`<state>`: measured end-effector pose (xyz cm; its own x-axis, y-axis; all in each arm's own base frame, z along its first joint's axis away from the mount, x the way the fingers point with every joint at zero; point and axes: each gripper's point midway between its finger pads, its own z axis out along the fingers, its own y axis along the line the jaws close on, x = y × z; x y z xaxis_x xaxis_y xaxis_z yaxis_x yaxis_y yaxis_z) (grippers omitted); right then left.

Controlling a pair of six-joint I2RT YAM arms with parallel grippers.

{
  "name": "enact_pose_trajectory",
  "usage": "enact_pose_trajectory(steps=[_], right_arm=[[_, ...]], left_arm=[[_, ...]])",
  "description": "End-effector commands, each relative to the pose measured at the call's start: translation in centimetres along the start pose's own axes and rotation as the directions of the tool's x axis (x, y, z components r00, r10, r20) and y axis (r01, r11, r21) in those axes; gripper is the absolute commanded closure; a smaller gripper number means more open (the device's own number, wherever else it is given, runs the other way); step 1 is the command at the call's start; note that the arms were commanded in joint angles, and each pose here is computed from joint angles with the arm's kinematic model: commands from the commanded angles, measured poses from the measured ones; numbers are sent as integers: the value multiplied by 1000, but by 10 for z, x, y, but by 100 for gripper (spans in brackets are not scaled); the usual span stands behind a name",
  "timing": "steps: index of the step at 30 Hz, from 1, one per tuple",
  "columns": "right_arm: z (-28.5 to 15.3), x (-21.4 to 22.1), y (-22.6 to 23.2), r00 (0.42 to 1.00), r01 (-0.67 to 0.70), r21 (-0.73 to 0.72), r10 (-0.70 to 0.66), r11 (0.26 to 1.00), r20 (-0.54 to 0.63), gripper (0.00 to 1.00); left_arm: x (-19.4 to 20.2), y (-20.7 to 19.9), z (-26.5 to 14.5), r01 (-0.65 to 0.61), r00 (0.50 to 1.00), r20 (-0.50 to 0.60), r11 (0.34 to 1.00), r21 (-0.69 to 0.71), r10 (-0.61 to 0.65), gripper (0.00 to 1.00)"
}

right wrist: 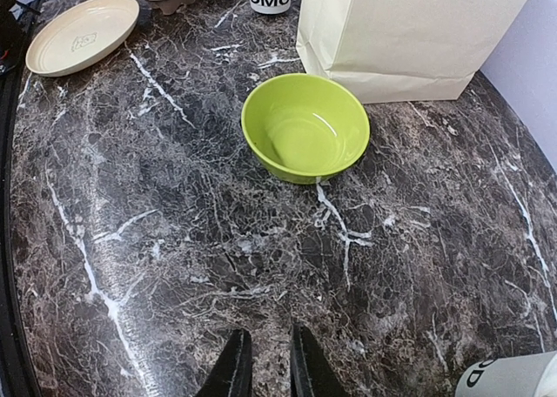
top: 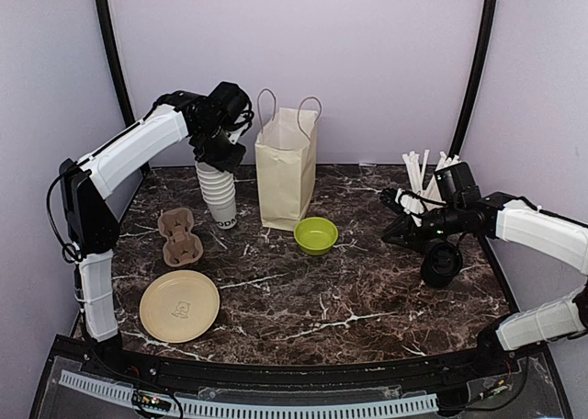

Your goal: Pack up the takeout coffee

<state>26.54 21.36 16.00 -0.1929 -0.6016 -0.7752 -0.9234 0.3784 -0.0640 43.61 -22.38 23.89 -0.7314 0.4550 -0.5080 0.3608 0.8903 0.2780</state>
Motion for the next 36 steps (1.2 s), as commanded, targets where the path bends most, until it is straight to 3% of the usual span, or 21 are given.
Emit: enact_pose_trajectory(steps=[1,8,12,16,21,25,28,31,34,36], right_arm=[[0,-5,-3,1000,21,16,-21,1000,10,85],[2,-4,-3,1000,17,15,-17,1000,6,86],[2,-4,-4,1000,14,15,-14,1000,4,86],[3,-3,-4,1000,15,13,-15,1000,2,86],[-2,-5,-5,1000,23,35,-23,999,8,87],[-2,-4,-5,1000,23,36,-23,999,9,87],[0,-3,-5,1000,21,32,-21,999,4,87],[2,-2,-5,1000,17,26,-17,1000,-2,87],[2,-1,-5,1000,15,24,-15,1000,-3,87],[2,-1,-5,1000,17,26,-17,1000,-5,87]], left_arm=[[-15,11,-25,18,996,86,1000,-16,-17,100],[-11,11,-21,0,997,71,1000,-27,2,100],[-7,30,-21,-33,998,45,986,-165,41,100],[-7,20,-18,-13,998,57,998,-64,17,100],[-7,17,-11,-10,999,52,998,-62,13,100],[-5,27,-13,-29,999,40,989,-144,36,100],[-11,24,-20,0,997,74,996,-89,6,100],[-15,38,-27,-62,995,57,967,-247,79,100],[-18,13,-29,-17,998,60,997,-70,22,100],[-20,29,-32,-24,996,83,977,-212,42,100]])
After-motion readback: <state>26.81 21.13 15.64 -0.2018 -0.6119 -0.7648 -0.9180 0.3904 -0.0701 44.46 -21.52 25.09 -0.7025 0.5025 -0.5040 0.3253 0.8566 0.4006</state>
